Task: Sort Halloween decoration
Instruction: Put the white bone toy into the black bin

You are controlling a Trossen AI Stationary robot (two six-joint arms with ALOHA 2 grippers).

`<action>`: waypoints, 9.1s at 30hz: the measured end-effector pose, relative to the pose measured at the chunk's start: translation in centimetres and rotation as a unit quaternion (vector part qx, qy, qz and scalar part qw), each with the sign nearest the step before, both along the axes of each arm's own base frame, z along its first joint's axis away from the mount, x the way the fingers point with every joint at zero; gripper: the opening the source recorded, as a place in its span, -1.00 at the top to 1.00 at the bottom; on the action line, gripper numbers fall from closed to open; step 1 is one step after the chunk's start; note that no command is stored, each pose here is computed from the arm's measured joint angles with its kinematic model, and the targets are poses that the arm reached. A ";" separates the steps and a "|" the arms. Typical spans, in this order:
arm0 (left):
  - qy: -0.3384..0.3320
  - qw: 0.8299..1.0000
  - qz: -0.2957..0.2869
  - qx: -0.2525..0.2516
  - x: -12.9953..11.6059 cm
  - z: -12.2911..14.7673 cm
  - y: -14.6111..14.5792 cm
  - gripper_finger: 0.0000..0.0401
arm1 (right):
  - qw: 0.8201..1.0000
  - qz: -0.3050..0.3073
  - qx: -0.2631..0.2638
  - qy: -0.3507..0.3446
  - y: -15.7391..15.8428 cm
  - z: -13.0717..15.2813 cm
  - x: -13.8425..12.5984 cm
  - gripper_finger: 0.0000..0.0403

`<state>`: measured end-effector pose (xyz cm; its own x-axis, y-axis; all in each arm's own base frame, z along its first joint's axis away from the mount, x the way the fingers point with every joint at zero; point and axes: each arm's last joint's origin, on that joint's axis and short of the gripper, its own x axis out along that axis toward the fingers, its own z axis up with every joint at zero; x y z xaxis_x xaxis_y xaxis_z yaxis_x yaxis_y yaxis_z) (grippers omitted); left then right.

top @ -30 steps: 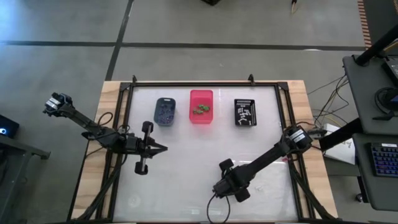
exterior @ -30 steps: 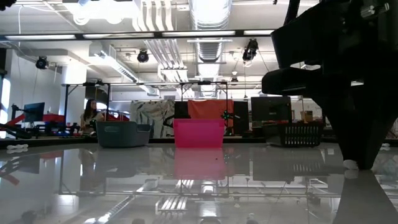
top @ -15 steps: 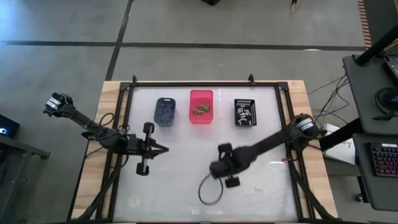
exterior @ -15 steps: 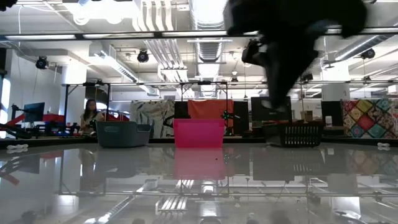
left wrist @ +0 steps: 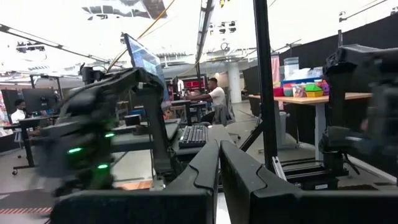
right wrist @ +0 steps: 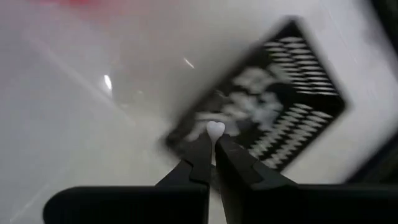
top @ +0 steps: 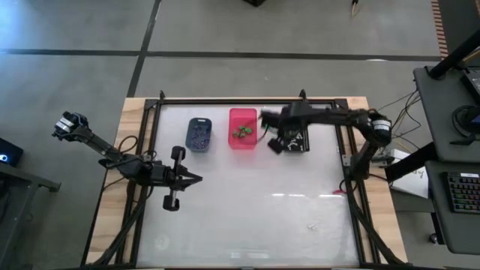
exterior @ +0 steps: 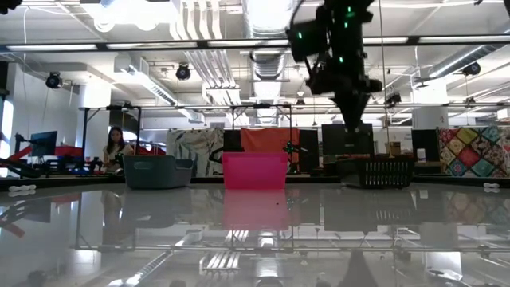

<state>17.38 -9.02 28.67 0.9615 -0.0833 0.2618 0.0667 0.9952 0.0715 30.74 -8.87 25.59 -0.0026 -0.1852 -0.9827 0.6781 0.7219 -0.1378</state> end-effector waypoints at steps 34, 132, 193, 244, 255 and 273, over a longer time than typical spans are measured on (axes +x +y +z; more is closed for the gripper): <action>0.007 1.000 -0.001 0.000 0.0 -0.1 0.0 1.00 | 0.995 -0.080 -0.059 0.030 -5.3 -5.5 -4.2 0.36; 0.004 1.000 -0.002 -0.007 1.5 -1.2 -0.9 1.00 | 0.924 0.364 0.101 0.049 29.8 -11.3 -8.6 0.74; 0.002 1.000 -0.003 -0.013 1.5 -1.1 -0.9 1.00 | 0.972 -0.186 0.023 -0.142 -4.1 -2.9 -8.2 0.96; 0.011 0.999 0.032 -0.024 1.5 -1.2 -0.7 1.00 | 0.967 -0.026 0.035 -0.250 3.8 1.0 -4.3 0.54; 0.014 0.999 0.032 -0.022 1.6 -1.3 -0.7 1.00 | 0.967 0.050 0.085 -0.236 12.1 -0.4 -2.8 0.54; 0.043 0.998 0.031 -0.017 2.6 -2.7 -1.3 1.00 | 0.973 0.044 0.127 -0.186 18.7 -2.8 -3.2 0.54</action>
<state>20.03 -10.37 25.93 0.9835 -0.0153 0.1801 0.0091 0.9993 0.0351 27.54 9.86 22.78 0.3678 0.0793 -0.9265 0.5817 0.7577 0.2958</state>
